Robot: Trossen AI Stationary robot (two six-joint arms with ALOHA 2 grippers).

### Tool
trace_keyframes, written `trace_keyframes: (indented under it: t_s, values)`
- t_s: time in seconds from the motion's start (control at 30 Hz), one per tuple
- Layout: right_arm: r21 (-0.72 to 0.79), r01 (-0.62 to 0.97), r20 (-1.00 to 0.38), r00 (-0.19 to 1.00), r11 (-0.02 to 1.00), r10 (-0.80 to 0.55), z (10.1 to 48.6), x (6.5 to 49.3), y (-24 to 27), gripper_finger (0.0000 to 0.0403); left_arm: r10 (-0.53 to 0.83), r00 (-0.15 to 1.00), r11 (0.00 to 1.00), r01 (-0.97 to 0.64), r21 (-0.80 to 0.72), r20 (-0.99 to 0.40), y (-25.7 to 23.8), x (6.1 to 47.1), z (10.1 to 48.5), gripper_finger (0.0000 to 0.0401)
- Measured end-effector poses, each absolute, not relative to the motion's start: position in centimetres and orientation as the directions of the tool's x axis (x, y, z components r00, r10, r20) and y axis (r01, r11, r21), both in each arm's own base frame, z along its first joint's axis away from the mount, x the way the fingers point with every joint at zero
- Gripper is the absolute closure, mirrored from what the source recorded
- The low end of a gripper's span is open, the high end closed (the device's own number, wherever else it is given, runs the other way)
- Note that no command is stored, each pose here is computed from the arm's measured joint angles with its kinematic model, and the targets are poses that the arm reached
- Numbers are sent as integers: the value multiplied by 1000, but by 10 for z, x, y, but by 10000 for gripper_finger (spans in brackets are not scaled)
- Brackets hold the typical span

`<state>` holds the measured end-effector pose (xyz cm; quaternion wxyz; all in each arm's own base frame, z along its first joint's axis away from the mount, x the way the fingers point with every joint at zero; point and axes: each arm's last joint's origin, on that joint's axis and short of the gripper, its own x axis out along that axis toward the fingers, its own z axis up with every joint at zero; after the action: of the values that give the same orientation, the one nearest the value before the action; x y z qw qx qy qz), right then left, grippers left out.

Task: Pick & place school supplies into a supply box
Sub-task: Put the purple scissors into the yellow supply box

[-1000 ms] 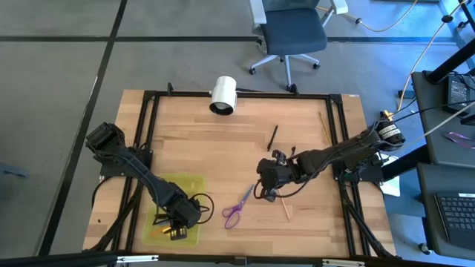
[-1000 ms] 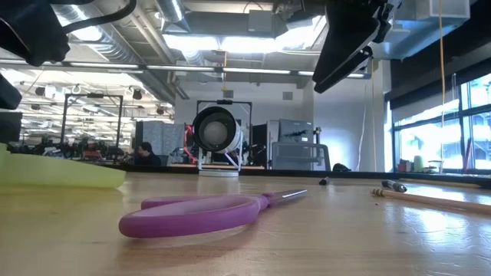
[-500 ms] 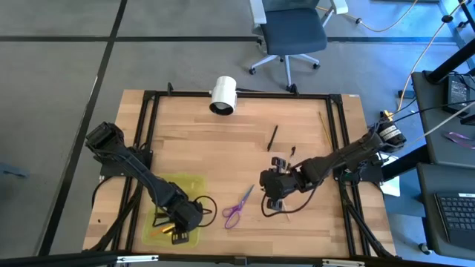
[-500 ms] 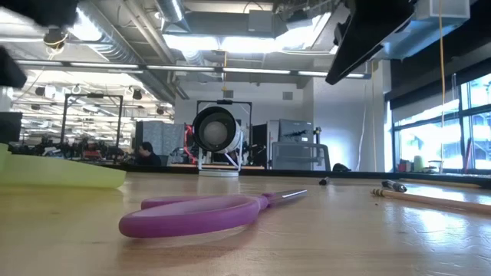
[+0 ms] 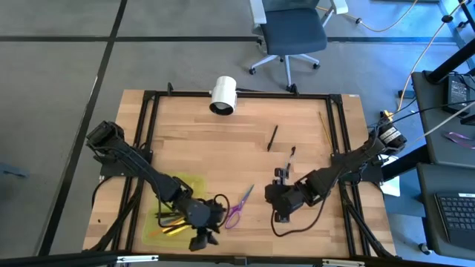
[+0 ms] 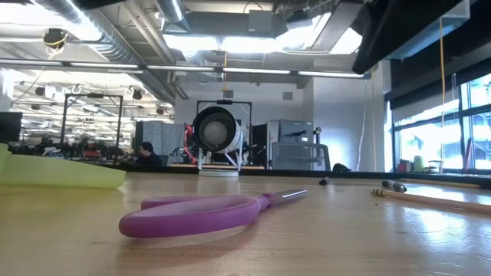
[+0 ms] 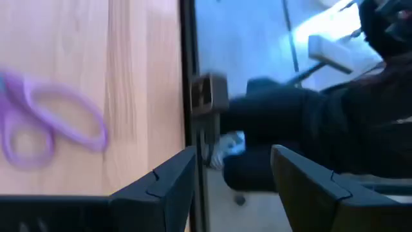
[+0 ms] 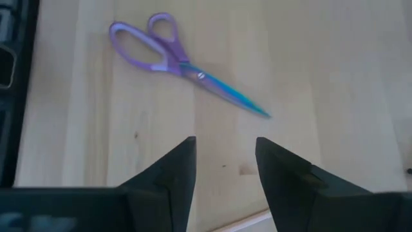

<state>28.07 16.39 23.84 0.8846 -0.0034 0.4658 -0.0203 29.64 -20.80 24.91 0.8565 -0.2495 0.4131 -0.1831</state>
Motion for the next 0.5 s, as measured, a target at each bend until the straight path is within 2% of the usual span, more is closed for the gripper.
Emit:
trace_keyframes:
  t_s: [0.1,0.2,0.5]
  values:
    - [-26,14,-824,566,1000,-29,238,278,169,238,-421,667,883,148,-445,-614,-203,300,249,208]
    - [-23,9,-824,566,1000,-24,238,276,171,238,-326,708,928,114,-354,-626,-197,307,243,208]
    - [-36,16,-842,538,999,-39,237,272,172,238,-179,681,967,-11,-254,-711,-193,325,200,211]
